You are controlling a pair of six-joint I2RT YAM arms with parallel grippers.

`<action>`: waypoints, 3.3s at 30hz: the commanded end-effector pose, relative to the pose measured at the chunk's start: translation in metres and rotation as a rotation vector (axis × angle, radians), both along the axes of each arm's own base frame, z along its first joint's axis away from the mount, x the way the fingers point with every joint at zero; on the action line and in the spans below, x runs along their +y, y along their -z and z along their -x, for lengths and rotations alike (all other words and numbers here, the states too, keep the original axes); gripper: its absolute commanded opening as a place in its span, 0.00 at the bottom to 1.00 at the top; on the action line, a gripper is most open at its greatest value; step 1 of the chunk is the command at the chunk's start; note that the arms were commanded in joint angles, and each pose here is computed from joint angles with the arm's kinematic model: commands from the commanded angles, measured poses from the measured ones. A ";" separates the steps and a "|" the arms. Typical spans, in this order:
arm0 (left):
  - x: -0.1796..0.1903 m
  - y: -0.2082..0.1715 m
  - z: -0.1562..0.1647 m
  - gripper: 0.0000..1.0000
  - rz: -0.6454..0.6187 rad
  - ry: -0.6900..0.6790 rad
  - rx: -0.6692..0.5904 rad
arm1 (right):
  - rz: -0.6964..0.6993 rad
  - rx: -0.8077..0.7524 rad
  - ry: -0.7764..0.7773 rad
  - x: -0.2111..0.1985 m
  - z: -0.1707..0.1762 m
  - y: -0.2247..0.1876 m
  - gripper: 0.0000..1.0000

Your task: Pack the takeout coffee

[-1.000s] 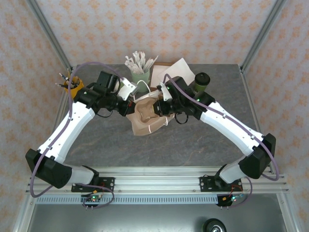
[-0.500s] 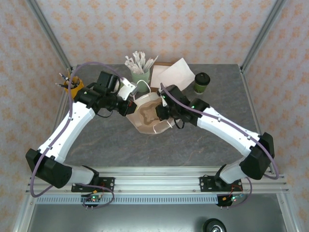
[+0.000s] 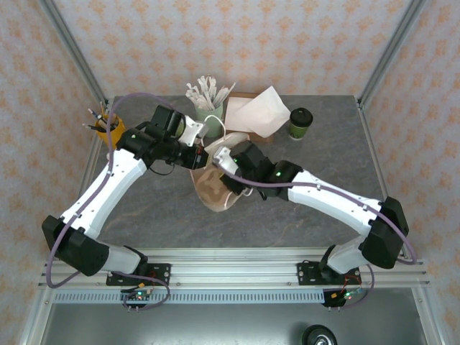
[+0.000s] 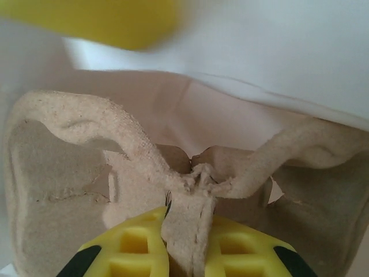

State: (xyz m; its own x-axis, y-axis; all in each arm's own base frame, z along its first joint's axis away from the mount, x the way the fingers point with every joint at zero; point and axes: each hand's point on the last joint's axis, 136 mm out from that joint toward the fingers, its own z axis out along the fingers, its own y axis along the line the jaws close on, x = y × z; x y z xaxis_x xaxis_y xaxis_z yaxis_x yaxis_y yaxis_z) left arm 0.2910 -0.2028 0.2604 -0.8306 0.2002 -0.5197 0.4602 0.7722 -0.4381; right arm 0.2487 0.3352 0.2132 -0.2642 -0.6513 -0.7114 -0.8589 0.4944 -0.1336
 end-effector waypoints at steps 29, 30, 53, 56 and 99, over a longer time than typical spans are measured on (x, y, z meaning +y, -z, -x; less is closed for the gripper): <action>0.034 0.012 0.044 0.63 -0.219 0.110 -0.152 | -0.129 0.097 0.391 -0.007 -0.032 -0.011 0.00; 0.037 0.015 0.040 0.63 -0.239 0.083 -0.162 | -0.160 0.095 0.397 -0.003 -0.033 -0.013 0.00; 0.015 -0.040 0.012 0.69 -0.122 0.100 -0.389 | -0.297 -0.024 0.292 0.027 -0.039 0.009 0.00; 0.009 -0.047 0.008 0.69 -0.122 0.162 -0.468 | -0.302 -0.003 0.295 0.030 -0.038 0.011 0.00; 0.014 -0.028 -0.024 0.00 -0.099 0.033 -0.503 | -0.300 -0.002 0.185 0.015 -0.016 0.031 0.00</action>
State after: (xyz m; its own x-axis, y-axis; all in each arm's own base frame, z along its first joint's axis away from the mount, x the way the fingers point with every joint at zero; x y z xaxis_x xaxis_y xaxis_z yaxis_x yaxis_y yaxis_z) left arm 0.3068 -0.1812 0.2744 -0.4780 0.3481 -0.8065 0.6231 0.7815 -0.0320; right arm 0.2611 0.3429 0.1735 -0.4296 -0.3541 -0.8307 -0.7199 0.6897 0.0783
